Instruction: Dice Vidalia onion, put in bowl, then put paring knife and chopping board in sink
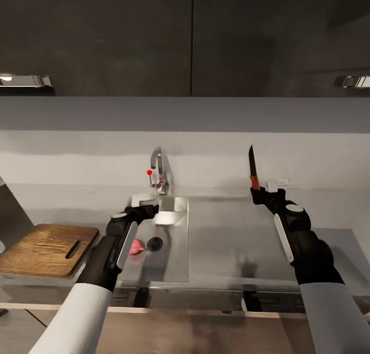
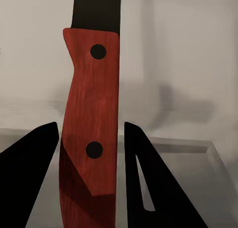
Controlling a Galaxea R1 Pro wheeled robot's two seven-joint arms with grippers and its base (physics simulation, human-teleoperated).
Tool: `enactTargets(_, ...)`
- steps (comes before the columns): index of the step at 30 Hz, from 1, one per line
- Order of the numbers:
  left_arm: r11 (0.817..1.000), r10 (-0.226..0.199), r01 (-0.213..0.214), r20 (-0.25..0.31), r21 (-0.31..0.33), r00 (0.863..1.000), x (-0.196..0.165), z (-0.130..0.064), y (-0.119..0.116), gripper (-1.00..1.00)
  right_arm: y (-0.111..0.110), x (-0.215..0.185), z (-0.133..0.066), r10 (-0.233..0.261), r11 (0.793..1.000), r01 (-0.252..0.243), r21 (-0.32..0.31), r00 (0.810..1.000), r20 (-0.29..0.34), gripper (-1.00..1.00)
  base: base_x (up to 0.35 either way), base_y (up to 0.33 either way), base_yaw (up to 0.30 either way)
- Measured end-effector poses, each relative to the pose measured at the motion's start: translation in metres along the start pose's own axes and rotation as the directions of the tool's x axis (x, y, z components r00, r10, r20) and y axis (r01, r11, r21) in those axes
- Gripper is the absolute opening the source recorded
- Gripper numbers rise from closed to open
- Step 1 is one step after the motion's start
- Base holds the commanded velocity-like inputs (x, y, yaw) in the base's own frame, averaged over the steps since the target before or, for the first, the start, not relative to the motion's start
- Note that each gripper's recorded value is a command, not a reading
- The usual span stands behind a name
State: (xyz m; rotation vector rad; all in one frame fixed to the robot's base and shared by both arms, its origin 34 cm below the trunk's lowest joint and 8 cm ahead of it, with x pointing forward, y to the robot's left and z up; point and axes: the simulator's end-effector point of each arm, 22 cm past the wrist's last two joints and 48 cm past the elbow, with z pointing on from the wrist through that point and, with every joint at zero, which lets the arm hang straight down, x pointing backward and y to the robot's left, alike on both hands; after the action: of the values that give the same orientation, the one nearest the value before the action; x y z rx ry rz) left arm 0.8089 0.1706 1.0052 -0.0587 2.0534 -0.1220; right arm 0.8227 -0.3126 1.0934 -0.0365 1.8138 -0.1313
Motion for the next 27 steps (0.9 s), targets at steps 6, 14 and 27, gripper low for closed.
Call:
enactTargets(6,1.0,0.009,-0.009,-0.053,-0.01,0.999,0.023,0.008,0.006,1.0,0.01,0.001,-0.007,-0.011,0.999,0.015,-0.035,0.995,0.103,-1.0,0.0,0.0,0.0)
enactTargets(14,1.0,0.012,-0.012,-0.053,-0.01,0.999,0.023,0.008,0.006,1.0,0.015,0.001,-0.015,-0.019,0.998,0.027,-0.05,0.986,0.169,-1.0,0.0,0.0,0.0)
enactTargets(27,1.0,0.016,-0.017,-0.05,-0.016,0.999,0.022,0.008,0.011,1.0,0.021,-0.008,-0.051,-0.03,0.997,0.048,-0.055,0.956,0.291,-1.0,0.0,0.0,0.0)
